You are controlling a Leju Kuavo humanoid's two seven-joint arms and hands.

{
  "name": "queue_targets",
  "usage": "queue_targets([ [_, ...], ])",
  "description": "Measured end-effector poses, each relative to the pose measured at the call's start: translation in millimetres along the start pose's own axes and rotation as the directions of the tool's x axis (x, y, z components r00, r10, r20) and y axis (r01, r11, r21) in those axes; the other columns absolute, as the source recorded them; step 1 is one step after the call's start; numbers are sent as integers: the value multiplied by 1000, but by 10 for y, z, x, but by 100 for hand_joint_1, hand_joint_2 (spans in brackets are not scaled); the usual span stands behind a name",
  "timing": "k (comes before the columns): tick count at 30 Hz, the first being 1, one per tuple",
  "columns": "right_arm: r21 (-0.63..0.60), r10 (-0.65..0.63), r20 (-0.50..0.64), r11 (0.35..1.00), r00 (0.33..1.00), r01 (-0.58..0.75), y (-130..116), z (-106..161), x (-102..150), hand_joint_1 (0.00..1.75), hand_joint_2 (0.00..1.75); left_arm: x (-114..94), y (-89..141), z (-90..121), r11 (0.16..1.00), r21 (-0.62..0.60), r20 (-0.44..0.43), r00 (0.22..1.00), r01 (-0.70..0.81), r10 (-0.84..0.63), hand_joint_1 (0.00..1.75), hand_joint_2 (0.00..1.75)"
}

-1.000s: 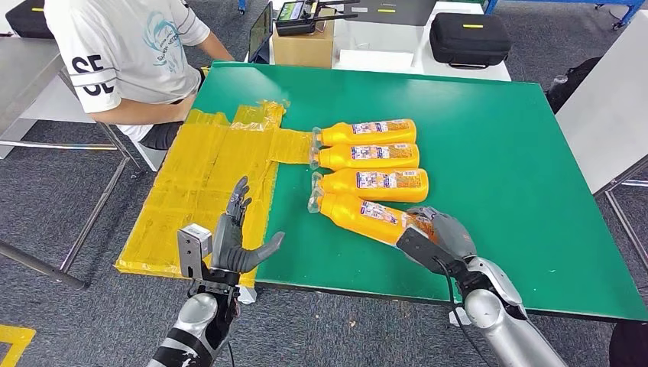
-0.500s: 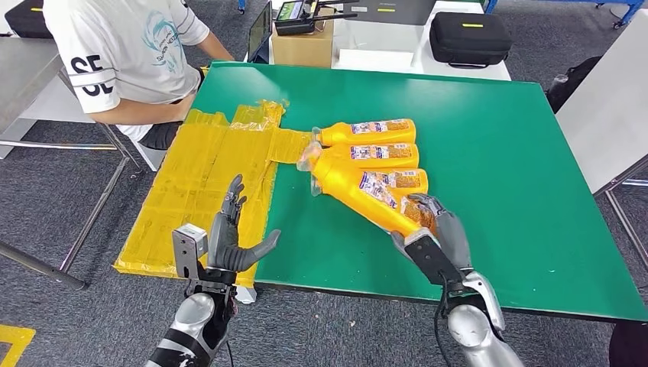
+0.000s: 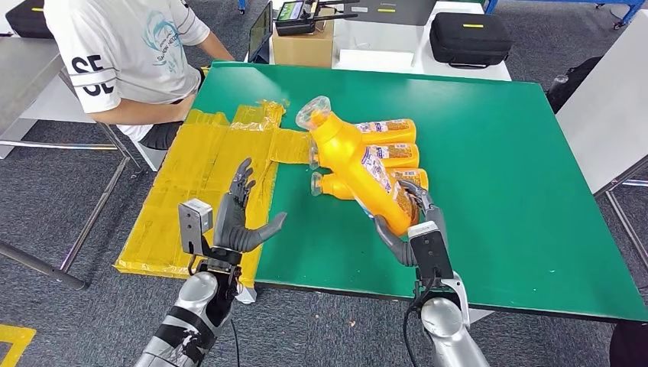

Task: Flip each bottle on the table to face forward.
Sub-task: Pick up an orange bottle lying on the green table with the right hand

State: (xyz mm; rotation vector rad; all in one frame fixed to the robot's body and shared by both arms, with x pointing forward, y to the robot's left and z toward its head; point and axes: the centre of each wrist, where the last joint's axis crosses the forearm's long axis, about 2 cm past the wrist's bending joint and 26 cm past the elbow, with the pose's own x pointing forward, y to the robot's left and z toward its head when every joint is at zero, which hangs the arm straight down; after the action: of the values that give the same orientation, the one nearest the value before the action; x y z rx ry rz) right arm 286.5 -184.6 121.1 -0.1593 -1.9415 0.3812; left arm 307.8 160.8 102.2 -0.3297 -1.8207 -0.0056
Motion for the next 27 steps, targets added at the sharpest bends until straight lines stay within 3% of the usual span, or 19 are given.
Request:
queue_targets([
  [6,86,-27,39,996,999,23,154,-161,-62,175,175,49,-8,-267,984,-111,-47,990,-138,134,0,175],
  [14,211,9,35,977,999,-16,317,-222,-181,175,175,124,-4,-477,971,-173,-69,985,-165,155,0,175],
  [27,323,75,-13,944,997,-67,451,-149,-353,175,175,150,-32,-533,966,-196,-87,985,-167,152,0,175],
])
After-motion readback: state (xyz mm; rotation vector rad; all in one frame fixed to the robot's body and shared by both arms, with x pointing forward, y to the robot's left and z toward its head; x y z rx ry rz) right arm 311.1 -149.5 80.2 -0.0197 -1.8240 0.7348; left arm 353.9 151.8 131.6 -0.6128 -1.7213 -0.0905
